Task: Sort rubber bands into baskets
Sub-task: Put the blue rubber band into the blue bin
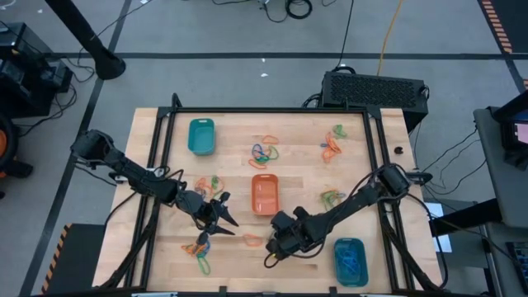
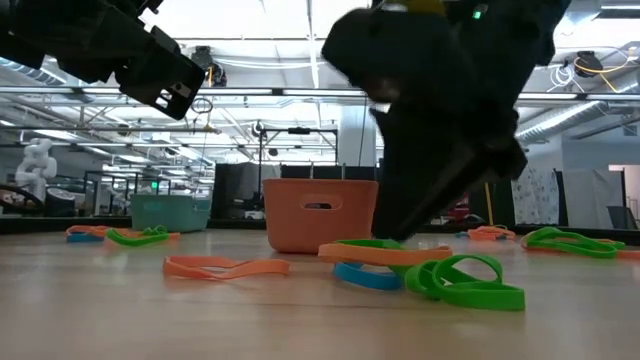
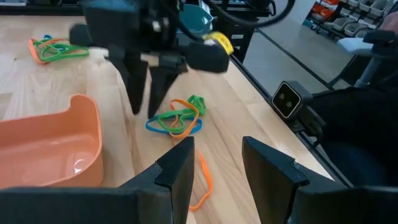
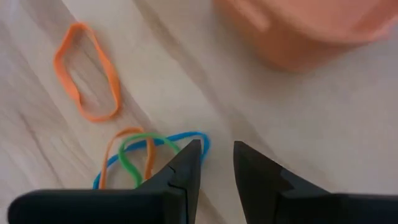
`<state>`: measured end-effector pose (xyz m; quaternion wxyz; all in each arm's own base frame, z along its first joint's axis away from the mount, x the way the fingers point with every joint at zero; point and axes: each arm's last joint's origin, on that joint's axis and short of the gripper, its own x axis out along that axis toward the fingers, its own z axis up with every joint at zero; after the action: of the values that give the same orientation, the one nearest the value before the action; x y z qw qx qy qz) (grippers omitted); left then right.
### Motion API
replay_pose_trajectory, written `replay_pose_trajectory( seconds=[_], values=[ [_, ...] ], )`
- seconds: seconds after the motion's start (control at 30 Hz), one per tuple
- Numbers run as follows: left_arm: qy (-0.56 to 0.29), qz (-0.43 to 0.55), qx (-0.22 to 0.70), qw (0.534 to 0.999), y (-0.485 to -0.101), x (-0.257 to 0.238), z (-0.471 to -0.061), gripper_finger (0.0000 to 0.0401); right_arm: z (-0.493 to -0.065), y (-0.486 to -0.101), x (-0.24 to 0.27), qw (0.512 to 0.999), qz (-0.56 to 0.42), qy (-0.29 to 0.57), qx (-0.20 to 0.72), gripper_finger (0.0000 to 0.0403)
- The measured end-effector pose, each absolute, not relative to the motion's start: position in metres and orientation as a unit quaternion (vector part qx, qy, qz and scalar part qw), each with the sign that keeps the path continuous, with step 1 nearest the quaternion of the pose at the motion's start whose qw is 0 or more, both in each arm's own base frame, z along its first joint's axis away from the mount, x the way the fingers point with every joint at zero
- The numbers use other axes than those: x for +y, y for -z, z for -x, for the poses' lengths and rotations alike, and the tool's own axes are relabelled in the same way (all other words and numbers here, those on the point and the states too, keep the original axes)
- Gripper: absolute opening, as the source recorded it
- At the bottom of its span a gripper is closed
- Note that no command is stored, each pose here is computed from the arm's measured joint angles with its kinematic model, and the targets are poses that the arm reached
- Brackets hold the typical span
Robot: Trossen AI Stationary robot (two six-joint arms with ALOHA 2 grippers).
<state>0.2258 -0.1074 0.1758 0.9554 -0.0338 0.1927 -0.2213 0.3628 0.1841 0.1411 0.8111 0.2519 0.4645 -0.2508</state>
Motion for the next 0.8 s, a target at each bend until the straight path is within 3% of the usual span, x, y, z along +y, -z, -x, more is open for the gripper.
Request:
replay_pose_trajectory(
  seconds=[0.43, 0.63, 0.8],
  values=[
    [0.221, 0.035, 0.193, 0.955, -0.1758, -0.1073, -0.2258, 0.0142, -0.3626, -0.1283, 0.1924, 0.807, -0.252, 0.24, 0.476, 0.0082],
    [0.221, 0.035, 0.193, 0.955, -0.1758, -0.1073, -0.2258, 0.0142, -0.3639, -0.1287, 0.1931, 0.819, -0.224, 0.217, 0.481, 0.0012],
    [0.221, 0.035, 0.193, 0.955, -0.1758, -0.1073, -0.2258, 0.0142, -0.3642, -0.1376, 0.1933, 0.83, -0.22, 0.207, 0.469, 0.0002]
  ],
)
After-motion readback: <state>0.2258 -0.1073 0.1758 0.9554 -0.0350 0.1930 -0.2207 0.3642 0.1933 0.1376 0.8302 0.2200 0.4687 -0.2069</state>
